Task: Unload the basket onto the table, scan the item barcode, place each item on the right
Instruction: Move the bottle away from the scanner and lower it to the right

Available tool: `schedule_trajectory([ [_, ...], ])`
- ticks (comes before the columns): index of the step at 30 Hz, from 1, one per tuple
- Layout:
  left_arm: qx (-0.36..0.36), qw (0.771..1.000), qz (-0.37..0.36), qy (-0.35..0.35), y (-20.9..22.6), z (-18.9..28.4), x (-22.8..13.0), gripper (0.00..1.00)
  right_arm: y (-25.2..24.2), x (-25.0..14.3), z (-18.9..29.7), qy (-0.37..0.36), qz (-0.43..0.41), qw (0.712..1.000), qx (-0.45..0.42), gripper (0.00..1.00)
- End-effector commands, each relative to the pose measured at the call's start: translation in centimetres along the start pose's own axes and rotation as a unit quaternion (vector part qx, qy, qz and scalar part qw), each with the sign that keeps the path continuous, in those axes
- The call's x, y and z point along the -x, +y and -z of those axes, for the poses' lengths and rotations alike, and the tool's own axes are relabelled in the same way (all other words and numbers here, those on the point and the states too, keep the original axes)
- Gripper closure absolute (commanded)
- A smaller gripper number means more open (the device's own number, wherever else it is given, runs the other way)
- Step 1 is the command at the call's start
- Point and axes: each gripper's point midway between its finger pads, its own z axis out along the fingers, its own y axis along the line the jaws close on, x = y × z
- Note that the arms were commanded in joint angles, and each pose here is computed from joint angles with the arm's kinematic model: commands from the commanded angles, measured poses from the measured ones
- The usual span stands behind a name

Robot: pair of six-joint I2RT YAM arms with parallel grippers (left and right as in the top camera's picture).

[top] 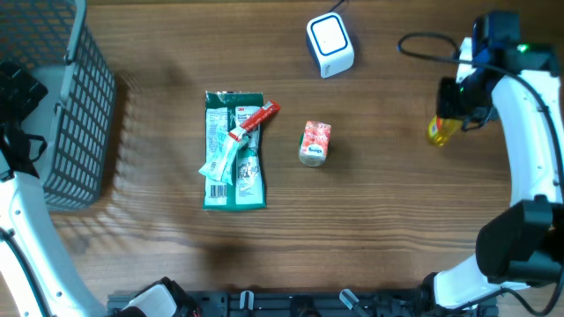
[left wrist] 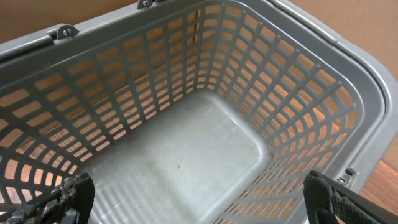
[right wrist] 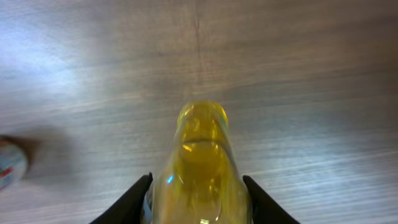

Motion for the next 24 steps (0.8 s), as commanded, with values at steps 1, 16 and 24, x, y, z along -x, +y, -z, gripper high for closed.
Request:
schedule_trajectory([
  [1, -0.002, 1.0, -0.007, -0.004, 0.0, 0.2, 0.3, 0.0, 0.5, -0.7, -2.9, 0.006, -0.024, 1.0, 0.013, 0.75],
  [16, -0.002, 1.0, -0.007, -0.005, 0.0, 0.2, 0.3, 0.0, -0.3, 0.0, -3.2, -0.011, -0.033, 0.999, -0.012, 0.08],
  [24, -0.002, 1.0, -0.007, -0.005, 0.0, 0.2, 0.3, 0.0, 3.7, 6.0, 10.2, -0.124, -0.043, 0.985, 0.107, 0.14],
])
